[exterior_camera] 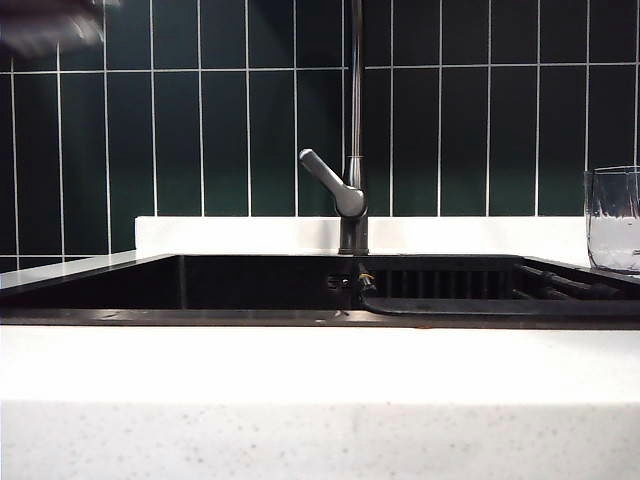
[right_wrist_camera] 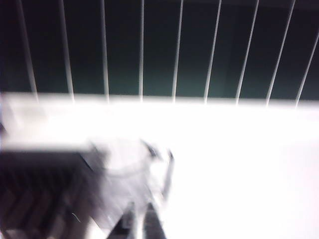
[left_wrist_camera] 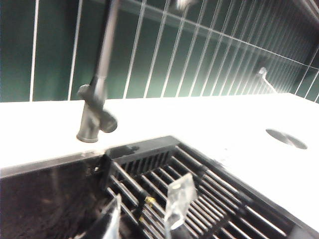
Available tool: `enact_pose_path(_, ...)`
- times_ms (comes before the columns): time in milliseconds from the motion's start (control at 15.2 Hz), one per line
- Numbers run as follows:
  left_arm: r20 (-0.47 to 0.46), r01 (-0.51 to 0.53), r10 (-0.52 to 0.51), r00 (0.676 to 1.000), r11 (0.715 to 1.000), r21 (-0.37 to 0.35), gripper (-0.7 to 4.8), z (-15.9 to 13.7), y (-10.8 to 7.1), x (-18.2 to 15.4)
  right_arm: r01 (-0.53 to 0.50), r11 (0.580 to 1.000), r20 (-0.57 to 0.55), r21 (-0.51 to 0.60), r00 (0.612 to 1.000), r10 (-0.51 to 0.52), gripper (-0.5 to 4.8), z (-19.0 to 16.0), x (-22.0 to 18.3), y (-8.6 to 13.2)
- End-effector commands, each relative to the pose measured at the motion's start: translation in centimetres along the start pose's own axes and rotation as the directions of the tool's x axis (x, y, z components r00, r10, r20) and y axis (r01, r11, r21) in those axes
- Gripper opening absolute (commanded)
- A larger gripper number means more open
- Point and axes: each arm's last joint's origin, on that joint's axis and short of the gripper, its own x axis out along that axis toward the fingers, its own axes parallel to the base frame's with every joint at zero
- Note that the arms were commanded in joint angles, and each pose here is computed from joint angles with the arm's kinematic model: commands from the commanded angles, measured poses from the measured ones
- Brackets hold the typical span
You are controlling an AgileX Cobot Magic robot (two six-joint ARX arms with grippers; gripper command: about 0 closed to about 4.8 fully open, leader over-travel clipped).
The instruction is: Pick up the mug next to the sink, go to the faucet to get some water, pour the water into the sink, and finally put the mug back to its place.
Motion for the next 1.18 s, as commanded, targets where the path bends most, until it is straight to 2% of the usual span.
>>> enact_pose_path(66,0.048,0.183,-0.182,0.982,0.983,-0.012,1.21,0.8,2.3,3.2,-0.040,0.998,-0.024,0.054,0.999,0.041,0.99,-0.2,1.8,-1.8)
enact_pose_path(131,0.041,0.221,-0.220,0.975,0.975,-0.019,1.21,0.3,3.3,4.3,-0.033,0.990,-0.037,0.136,0.999,0.039,1.00,-0.6,2.4,-3.7)
enact_pose_path(262,0.024,0.216,-0.215,0.976,0.976,-0.038,1.21,-0.5,4.4,5.2,-0.019,0.989,-0.043,0.146,0.999,0.025,1.10,-1.2,3.2,-5.3)
enact_pose_path(459,0.014,0.220,-0.220,0.976,0.975,-0.044,1.21,-1.3,5.1,5.6,-0.170,0.965,-0.106,0.199,0.975,0.193,1.20,-3.5,5.5,-6.0)
enact_pose_path(787,0.009,0.235,-0.235,0.972,0.972,-0.018,1.21,-1.3,5.0,5.6,-0.210,0.948,-0.122,0.241,0.962,0.244,1.21,-6.6,9.0,-7.1)
enact_pose_path(853,0.009,0.235,-0.235,0.972,0.972,-0.015,1.21,-1.3,5.0,5.6,-0.212,0.948,-0.118,0.237,0.962,0.245,1.31,-6.9,9.6,-7.4)
enact_pose_path(918,0.009,0.235,-0.235,0.972,0.972,-0.016,1.21,-1.4,5.1,5.7,-0.224,0.945,-0.116,0.236,0.960,0.257,2.17,-7.3,10.8,-7.5)
enact_pose_path(984,0.008,0.235,-0.235,0.972,0.972,-0.017,1.21,-1.3,5.3,5.9,-0.227,0.942,-0.128,0.245,0.956,0.264,2.44,-7.7,11.8,-7.8)
enact_pose_path(1180,0.011,0.240,-0.240,0.971,0.971,-0.010,1.21,-1.1,5.6,6.3,-0.244,0.940,-0.139,0.237,0.949,0.282,2.43,-8.2,14.4,-8.4)
